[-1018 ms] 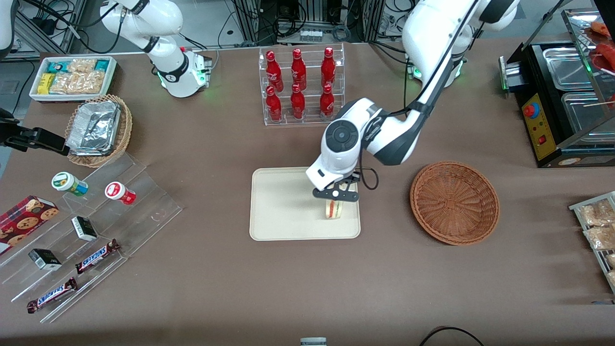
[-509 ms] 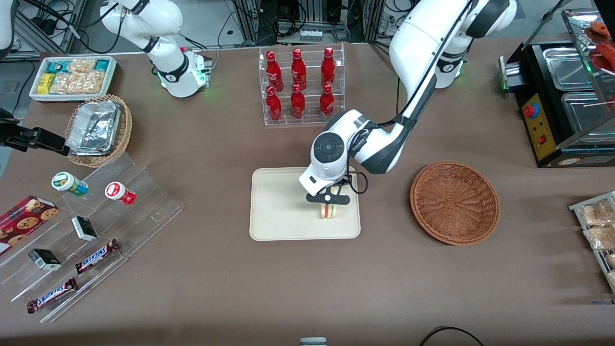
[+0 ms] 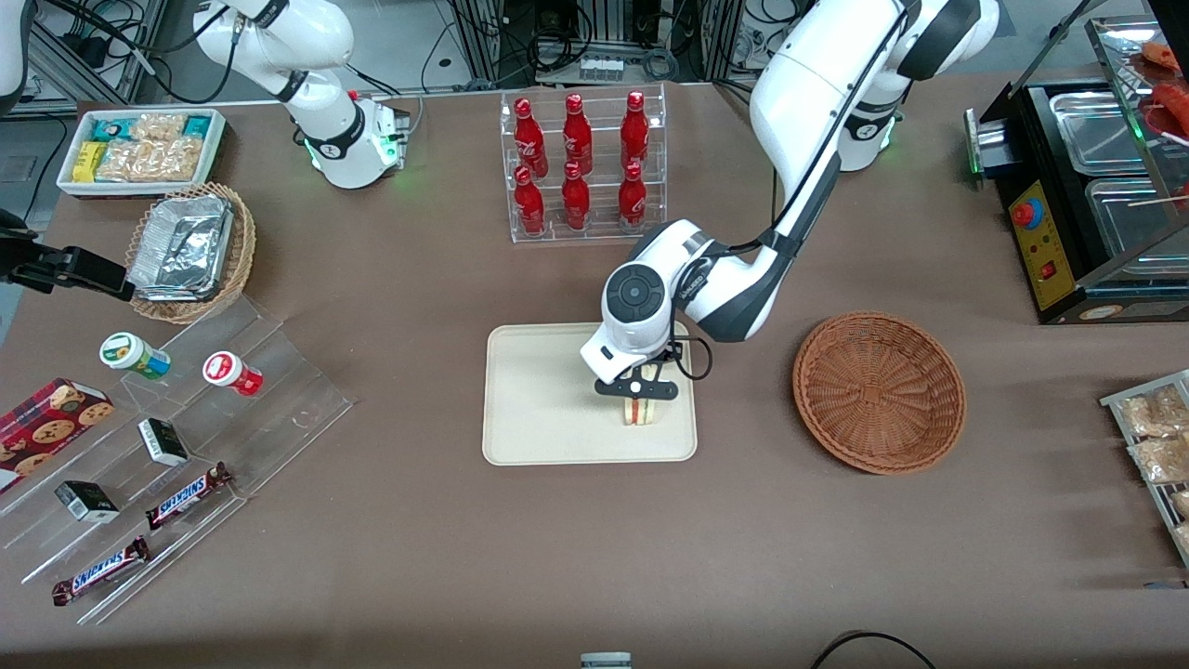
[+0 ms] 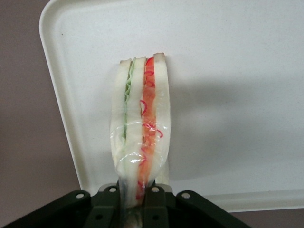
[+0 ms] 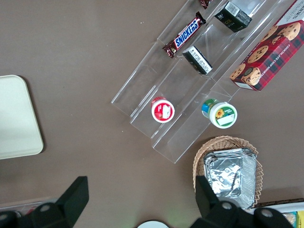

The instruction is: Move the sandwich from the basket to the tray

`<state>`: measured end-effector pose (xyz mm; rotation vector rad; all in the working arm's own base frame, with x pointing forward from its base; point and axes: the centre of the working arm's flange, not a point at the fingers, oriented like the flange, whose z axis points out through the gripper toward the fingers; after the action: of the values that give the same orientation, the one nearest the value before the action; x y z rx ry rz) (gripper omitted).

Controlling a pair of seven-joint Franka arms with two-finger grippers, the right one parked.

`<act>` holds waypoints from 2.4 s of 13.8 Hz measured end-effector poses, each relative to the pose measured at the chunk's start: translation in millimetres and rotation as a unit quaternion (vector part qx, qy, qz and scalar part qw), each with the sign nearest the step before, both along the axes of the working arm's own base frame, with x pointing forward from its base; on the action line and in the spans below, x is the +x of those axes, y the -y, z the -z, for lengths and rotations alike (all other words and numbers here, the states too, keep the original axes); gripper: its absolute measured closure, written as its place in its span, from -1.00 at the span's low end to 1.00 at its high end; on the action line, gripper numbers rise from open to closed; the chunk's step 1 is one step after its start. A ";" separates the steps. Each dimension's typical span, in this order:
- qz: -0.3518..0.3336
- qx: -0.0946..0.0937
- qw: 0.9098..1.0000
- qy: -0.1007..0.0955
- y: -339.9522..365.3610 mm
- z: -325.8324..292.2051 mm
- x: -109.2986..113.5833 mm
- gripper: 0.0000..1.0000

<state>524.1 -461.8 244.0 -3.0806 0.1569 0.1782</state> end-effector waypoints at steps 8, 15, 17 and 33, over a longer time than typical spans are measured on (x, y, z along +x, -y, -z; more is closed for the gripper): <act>-0.006 0.002 1.000 0.007 0.0 -3.5 3.3 -0.39; -0.035 -0.007 0.999 0.031 -21.0 -47.7 33.9 -1.00; -0.063 0.001 0.998 0.029 -56.3 -70.7 54.6 -1.00; -0.068 0.010 0.998 -0.007 -327.8 -277.8 75.8 -1.00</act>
<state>599.8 -134.0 521.9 -3.0713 -0.0527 0.2065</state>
